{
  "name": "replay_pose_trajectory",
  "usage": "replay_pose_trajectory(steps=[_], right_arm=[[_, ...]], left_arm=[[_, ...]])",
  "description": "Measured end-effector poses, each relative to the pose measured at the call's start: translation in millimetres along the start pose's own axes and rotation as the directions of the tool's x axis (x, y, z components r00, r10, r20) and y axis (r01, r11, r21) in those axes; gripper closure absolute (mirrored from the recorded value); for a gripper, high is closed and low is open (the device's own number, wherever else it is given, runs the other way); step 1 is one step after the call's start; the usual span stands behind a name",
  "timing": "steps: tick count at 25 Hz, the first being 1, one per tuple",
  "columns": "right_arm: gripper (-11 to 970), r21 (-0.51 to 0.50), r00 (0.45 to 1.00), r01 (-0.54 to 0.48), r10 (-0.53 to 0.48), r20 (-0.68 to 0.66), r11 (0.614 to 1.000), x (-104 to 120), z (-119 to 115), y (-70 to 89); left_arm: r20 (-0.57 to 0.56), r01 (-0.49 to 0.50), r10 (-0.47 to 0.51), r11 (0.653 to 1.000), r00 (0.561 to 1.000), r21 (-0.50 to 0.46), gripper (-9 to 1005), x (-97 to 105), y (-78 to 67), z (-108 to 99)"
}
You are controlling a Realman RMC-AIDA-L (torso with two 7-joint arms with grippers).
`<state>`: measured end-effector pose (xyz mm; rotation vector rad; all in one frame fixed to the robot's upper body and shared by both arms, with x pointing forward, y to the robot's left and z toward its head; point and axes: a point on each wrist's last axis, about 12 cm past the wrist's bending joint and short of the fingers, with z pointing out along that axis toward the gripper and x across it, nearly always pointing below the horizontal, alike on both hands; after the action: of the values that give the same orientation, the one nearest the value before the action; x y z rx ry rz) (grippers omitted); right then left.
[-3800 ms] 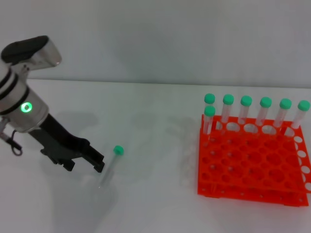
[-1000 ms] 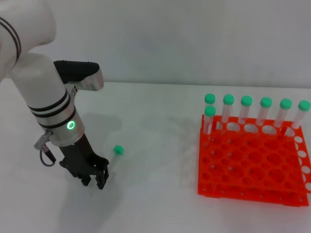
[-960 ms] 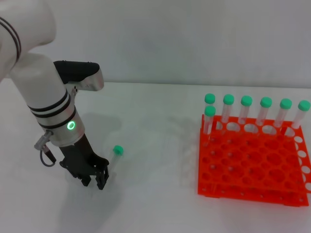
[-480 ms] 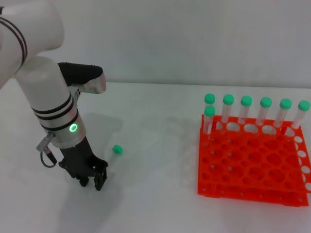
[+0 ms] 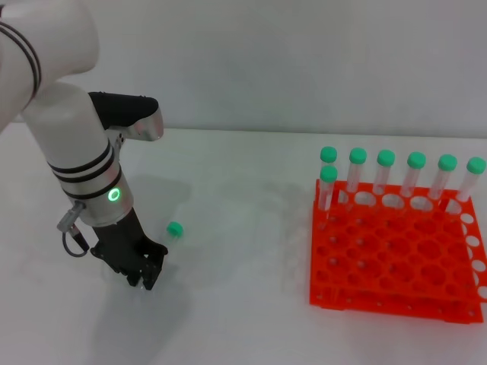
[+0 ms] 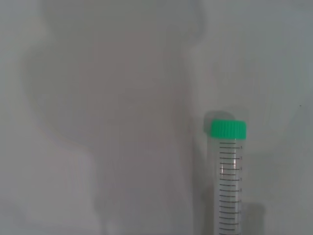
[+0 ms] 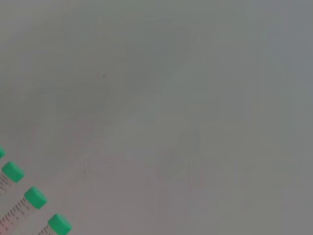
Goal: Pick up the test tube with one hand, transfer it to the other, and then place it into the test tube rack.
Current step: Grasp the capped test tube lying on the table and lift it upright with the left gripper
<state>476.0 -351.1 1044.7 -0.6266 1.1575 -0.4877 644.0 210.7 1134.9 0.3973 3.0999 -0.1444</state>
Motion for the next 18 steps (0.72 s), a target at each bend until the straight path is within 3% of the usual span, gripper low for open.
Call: replay_pose_trajectory(steps=[8, 18], right_arm=[[872, -0.003, 1.000, 0.000, 0.000, 0.003, 1.000, -0.3, 0.7, 0.3], [869, -0.003, 1.000, 0.000, 0.000, 0.003, 1.000, -0.4, 0.7, 0.3]], left_arm=[[-0.008, -0.001, 0.001, 1.000, 1.000, -0.002, 794, 2.4, 1.6, 2.5], [-0.003, -0.007, 0.007, 1.000, 1.000, -0.015, 805, 1.0, 3.3, 0.7]])
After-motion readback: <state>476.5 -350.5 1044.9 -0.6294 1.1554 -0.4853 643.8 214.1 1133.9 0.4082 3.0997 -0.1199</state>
